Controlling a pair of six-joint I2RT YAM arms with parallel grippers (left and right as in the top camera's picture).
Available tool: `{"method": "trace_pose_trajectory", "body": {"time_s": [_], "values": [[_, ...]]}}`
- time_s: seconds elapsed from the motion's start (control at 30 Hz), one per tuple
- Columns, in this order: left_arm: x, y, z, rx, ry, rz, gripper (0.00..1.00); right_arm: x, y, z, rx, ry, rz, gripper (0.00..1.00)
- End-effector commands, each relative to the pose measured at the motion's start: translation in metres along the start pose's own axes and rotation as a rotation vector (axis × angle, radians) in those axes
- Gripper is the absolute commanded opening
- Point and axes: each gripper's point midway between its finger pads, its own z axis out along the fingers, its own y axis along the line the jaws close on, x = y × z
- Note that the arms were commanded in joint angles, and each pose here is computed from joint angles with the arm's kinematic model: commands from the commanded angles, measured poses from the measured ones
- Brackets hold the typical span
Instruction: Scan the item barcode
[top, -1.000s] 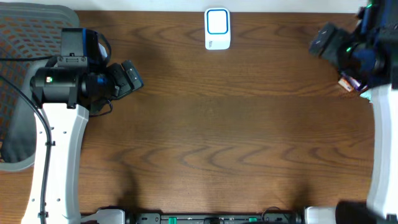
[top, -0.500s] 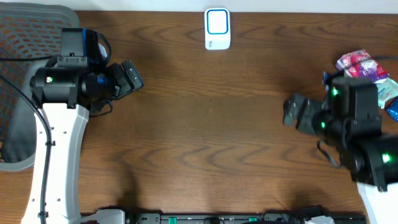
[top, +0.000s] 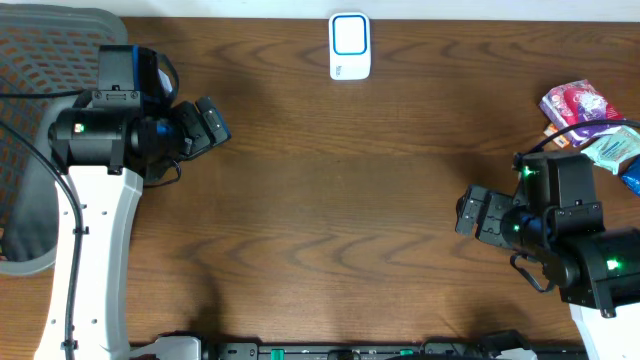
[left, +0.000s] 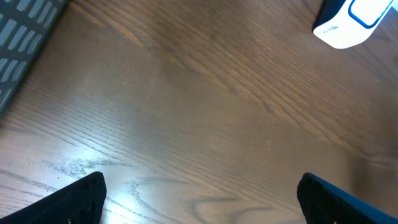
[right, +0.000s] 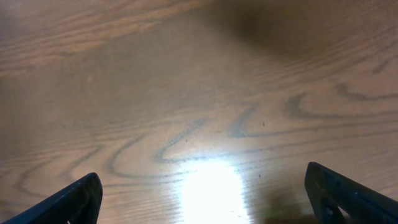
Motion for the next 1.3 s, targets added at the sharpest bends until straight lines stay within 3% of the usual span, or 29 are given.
{"method": "trace_pose_trajectory", "body": {"time_s": [0.0, 0.37, 0.67, 1.0, 1.27], "values": [[-0.002, 0.001, -0.002, -0.003, -0.009, 0.007, 0.98, 0.0, -0.002, 0.001, 0.017, -0.003, -0.022, 0.99], [-0.002, 0.001, -0.002, -0.003, -0.009, 0.007, 0.98, -0.013, 0.008, 0.007, -0.039, -0.107, -0.146, 0.99], [-0.002, 0.001, -0.002, -0.003, -0.009, 0.007, 0.98, -0.01, 0.024, 0.019, -0.262, -0.491, -0.346, 0.99], [-0.002, 0.001, -0.002, -0.004, -0.009, 0.007, 0.98, -0.006, 0.0, 0.03, -0.28, -0.864, -0.301, 0.99], [-0.002, 0.001, -0.002, -0.003, -0.009, 0.007, 0.97, -0.001, 0.009, 0.039, -0.29, -1.075, -0.522, 0.99]]}}
